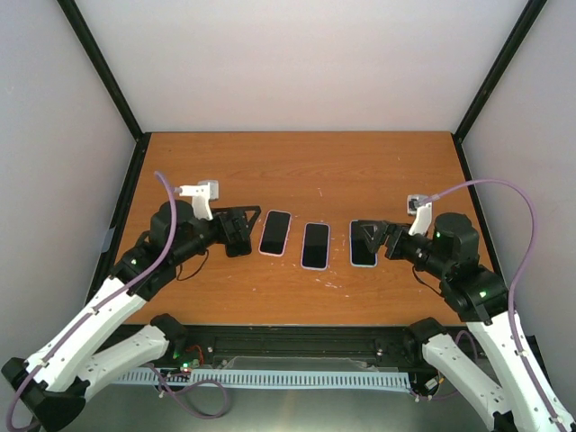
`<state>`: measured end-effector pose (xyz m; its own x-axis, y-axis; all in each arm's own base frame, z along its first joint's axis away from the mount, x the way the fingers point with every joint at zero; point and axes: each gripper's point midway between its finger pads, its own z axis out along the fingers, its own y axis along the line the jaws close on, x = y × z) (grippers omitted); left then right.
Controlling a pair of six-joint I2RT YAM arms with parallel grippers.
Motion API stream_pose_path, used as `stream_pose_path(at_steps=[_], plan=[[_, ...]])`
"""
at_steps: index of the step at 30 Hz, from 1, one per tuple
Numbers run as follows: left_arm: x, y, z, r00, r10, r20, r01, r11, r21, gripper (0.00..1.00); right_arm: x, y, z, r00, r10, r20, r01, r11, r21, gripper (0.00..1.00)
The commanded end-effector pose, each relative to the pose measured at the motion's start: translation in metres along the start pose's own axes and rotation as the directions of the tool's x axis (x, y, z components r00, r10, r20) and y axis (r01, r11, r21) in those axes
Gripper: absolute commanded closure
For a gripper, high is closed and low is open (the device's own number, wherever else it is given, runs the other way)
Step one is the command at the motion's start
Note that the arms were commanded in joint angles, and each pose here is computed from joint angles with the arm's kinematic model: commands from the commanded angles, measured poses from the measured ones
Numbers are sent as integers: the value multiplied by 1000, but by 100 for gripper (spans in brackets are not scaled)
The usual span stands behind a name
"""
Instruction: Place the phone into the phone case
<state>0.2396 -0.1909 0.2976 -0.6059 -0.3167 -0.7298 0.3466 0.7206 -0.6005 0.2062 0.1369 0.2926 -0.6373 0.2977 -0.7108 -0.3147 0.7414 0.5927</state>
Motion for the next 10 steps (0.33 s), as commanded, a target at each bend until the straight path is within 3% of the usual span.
stream_pose_path(at_steps=[1, 10], plan=[[-9, -5, -13, 999, 11, 39, -11, 1000, 11, 1, -4, 9, -10, 1000, 14, 6, -14, 1000, -21, 0], [3, 3, -13, 999, 6, 33, -7, 1000, 19, 1, -2, 10, -8, 999, 38, 4, -37, 999, -39, 0]])
